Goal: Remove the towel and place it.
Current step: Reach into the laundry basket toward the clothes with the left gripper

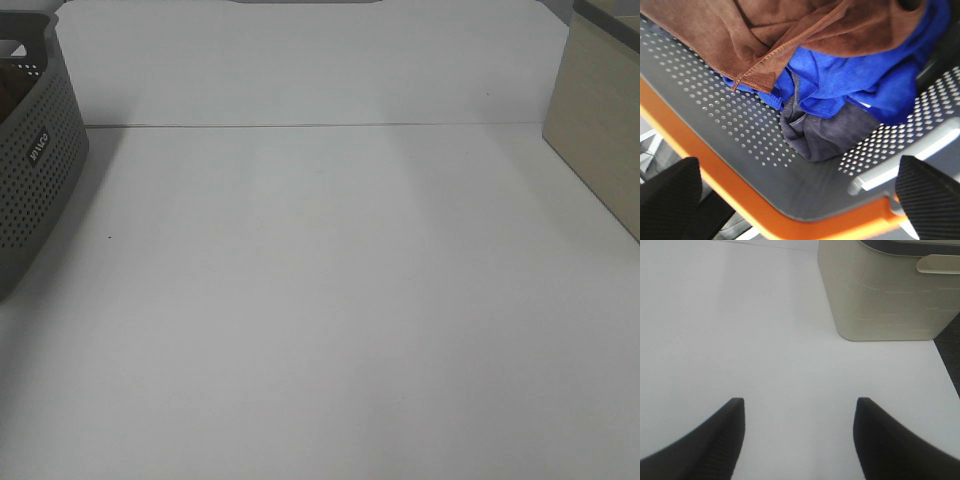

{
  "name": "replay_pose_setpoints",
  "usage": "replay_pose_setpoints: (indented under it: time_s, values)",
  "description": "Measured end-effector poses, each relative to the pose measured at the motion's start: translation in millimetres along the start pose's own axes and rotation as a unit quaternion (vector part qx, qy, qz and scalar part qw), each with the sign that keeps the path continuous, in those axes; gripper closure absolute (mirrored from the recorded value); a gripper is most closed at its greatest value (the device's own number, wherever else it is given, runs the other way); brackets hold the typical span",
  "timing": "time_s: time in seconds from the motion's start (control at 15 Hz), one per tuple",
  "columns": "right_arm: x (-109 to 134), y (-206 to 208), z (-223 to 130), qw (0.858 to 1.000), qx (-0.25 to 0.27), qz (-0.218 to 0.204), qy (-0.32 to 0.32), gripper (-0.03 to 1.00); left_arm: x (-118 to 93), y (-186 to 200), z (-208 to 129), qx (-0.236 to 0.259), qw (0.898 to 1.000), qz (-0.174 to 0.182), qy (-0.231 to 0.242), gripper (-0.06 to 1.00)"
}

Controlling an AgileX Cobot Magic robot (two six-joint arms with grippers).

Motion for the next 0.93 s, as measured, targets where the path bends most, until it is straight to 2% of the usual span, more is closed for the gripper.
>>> replay_pose_setpoints:
  time_s: [0.2,0.33,0.6,0.67,0.93]
  values:
    - [0,0,0,1.0,0.0,0.0,0.0,0.35,17,-58,-11,0.027,0.999,-0.029,-0.007,-0.03]
    - [0,0,0,1.0,0.0,0.0,0.0,0.35,24,-85,-13,0.036,0.999,-0.023,-0.023,-0.03]
    - [0,0,0,1.0,0.0,0.0,0.0,0.35,38,-110,1,0.021,0.999,-0.001,-0.033,-0.03]
    - [0,0,0,1.0,0.0,0.0,0.0,0.35,48,-119,8,0.016,0.999,0.004,-0.032,-0.03]
    - [0,0,0,1.0,0.0,0.0,0.0,0.35,48,-135,23,-0.013,0.999,-0.02,-0.047,-0.03]
Point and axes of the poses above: a point on each arm's last joint axis where the gripper is mounted, y pointing back along that axis away from the gripper, x along the wrist's bending axis when the last joint is at zero, z = x × y, the point moved 2 cm from there along -y, pointing out along that axis toward the gripper, and after that the axes turned 3 degrees about -y, right-handed, at the moved point
